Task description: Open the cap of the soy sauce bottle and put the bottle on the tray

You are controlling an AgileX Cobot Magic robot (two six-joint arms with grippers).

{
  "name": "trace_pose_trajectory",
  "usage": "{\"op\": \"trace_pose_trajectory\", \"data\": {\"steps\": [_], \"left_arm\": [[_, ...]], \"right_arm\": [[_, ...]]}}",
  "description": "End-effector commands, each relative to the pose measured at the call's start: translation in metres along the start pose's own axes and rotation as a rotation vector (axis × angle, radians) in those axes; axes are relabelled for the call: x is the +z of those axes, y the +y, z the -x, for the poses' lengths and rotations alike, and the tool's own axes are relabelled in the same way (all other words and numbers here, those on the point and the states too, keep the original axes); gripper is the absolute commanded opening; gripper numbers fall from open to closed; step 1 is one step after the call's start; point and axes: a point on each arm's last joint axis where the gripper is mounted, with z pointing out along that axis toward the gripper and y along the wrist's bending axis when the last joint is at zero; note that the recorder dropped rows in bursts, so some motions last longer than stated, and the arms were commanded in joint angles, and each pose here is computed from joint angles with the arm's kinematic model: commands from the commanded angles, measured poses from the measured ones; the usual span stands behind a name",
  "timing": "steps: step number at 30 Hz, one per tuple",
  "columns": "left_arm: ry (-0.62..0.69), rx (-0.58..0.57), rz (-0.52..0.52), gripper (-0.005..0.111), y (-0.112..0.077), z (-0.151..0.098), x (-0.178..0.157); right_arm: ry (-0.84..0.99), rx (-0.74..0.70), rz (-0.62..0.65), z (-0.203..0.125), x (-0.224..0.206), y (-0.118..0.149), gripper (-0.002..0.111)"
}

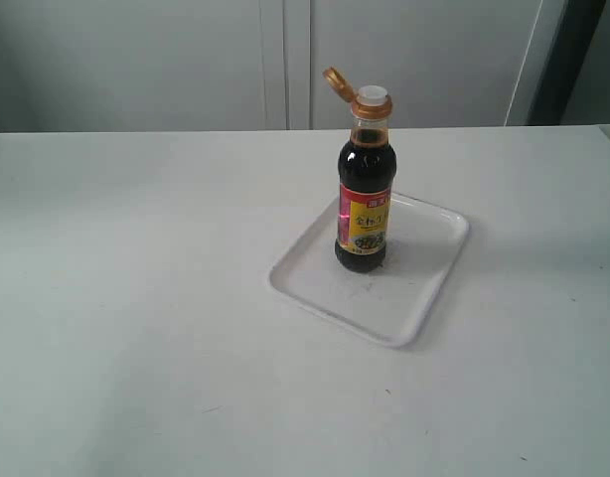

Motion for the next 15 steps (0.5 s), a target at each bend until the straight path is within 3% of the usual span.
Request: {"op": "trace_pose_trajectory", "data": {"steps": [1, 15], "left_arm": [[-0.011, -0.016, -0.003, 0.000, -0.001, -0.003, -0.001], [0.049, -0.062, -0.004, 0.000, -0.010, -0.064, 0.000]], "right_arm": [[-0.013, 0.008, 0.001, 0.001, -0.001, 0.000, 0.000], [-0.013, 0.008, 0.001, 0.001, -0.001, 0.000, 0.000]]}}
